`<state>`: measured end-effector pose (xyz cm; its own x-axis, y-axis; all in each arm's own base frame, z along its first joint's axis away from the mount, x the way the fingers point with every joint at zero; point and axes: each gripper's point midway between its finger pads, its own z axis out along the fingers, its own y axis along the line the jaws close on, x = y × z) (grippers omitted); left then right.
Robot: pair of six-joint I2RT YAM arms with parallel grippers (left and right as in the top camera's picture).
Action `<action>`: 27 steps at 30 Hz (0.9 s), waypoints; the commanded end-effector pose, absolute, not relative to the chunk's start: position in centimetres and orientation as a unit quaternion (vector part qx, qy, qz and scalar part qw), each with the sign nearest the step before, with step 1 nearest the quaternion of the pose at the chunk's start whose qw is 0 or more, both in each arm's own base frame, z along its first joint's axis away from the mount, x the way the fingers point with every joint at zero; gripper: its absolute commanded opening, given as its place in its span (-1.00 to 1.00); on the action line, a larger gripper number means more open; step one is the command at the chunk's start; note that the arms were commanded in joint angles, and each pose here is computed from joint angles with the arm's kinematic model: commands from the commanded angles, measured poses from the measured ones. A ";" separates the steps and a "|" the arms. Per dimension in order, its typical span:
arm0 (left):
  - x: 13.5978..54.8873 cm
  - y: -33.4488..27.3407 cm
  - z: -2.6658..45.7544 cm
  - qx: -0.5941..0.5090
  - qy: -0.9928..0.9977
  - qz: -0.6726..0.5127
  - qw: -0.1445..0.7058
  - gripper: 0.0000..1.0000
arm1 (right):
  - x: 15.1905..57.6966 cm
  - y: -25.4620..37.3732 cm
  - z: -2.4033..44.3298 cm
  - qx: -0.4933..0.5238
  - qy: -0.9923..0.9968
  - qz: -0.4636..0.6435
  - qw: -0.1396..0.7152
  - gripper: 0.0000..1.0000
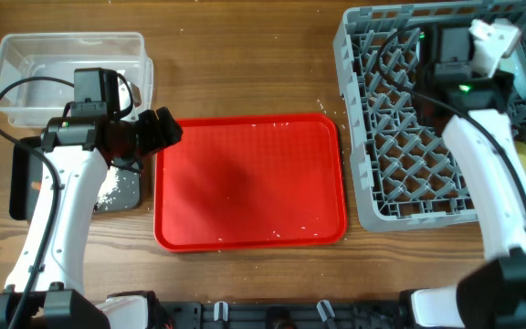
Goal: Sort waste into correct bins and load items into the dishwasher rack
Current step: 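Carry the bowl right and set it in the dish rack with the right gripper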
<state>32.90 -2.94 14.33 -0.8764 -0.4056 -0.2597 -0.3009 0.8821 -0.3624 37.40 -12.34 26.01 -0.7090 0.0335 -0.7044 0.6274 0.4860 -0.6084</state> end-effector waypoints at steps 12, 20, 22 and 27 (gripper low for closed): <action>33.1 -2.8 14.2 -0.188 0.955 -0.157 0.164 0.80 | 39.3 -8.9 16.4 0.137 0.843 -0.457 0.249 -0.91; 33.1 -2.8 14.2 -0.188 0.955 -0.157 0.164 0.80 | 38.9 -9.2 16.7 0.134 0.837 -0.473 0.241 -0.91; 33.1 -2.8 14.2 -0.188 0.955 -0.157 0.164 0.80 | 38.5 -10.0 18.3 0.140 0.807 -0.517 0.249 -0.91; 33.1 -2.8 14.2 -0.188 0.955 -0.157 0.164 0.80 | 38.4 -10.3 19.0 0.144 0.794 -0.534 0.253 -0.91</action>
